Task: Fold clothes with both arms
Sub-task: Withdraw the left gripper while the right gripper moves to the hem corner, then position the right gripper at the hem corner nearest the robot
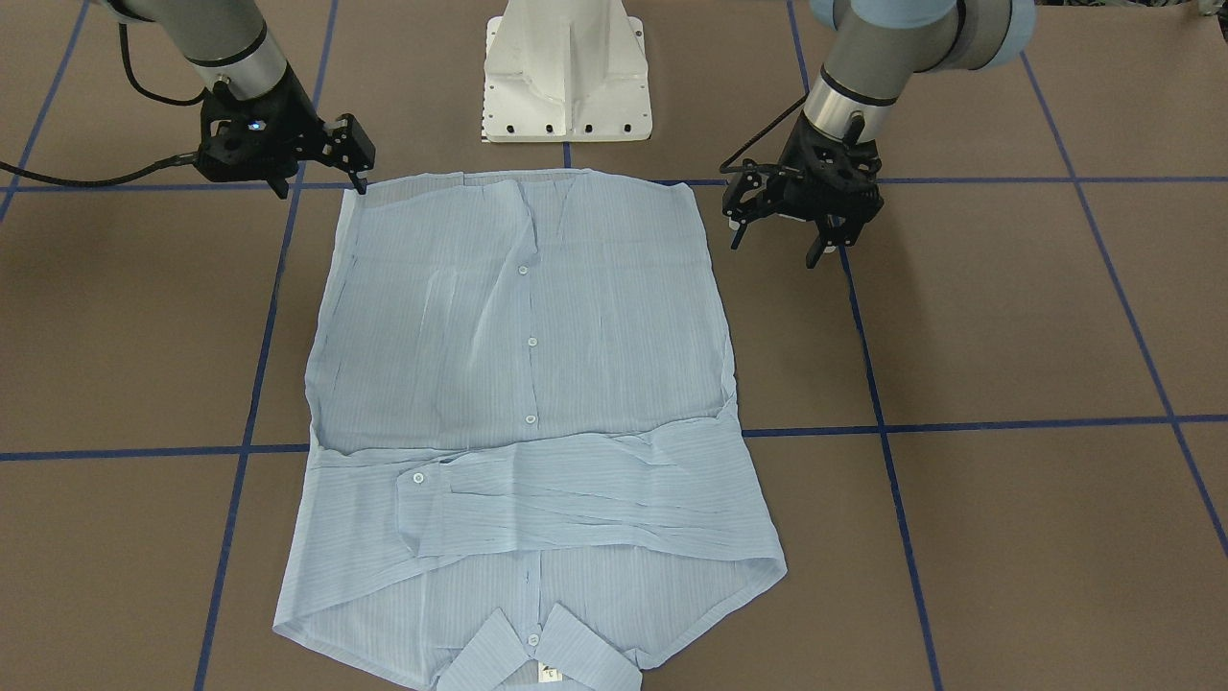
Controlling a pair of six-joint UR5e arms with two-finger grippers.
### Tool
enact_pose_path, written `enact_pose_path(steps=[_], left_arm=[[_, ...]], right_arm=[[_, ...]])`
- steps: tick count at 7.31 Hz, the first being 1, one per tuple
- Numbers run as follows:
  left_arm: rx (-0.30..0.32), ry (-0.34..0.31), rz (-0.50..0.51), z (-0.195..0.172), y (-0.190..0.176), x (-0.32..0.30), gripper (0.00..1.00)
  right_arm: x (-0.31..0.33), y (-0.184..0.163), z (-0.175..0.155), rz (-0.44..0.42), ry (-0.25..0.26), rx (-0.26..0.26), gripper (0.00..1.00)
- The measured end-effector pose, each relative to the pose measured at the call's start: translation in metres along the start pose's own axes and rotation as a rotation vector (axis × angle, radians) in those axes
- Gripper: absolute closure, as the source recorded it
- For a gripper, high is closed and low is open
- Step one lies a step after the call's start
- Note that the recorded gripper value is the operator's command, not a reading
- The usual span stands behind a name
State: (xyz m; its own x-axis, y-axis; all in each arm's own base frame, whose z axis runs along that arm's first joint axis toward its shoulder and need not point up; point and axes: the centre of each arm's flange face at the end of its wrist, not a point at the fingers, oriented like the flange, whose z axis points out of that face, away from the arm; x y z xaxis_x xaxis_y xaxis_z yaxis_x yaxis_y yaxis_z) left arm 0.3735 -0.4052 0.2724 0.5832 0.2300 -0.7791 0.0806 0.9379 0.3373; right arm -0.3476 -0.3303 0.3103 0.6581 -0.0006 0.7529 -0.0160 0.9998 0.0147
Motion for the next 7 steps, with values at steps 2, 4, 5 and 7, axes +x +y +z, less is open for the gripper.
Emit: enact_pose_path(steps=[2, 4, 5, 7], left_arm=[[0.002, 0.01, -0.001, -0.008, 0.003, 0.0, 0.0], [-0.001, 0.02, -0.001, -0.011, 0.005, 0.002, 0.0], [-0.002, 0.023, -0.007, -0.011, 0.005, 0.002, 0.0], [-0.004, 0.029, -0.014, -0.011, 0.006, 0.005, 0.0]], right_arm=[[0.026, 0.034, 0.025, 0.0, -0.038, 0.004, 0.0], [0.035, 0.05, 0.047, -0.011, -0.01, -0.001, 0.0], [0.037, 0.054, 0.058, -0.014, 0.008, -0.01, 0.0], [0.04, 0.057, 0.082, -0.015, 0.042, -0.033, 0.0]])
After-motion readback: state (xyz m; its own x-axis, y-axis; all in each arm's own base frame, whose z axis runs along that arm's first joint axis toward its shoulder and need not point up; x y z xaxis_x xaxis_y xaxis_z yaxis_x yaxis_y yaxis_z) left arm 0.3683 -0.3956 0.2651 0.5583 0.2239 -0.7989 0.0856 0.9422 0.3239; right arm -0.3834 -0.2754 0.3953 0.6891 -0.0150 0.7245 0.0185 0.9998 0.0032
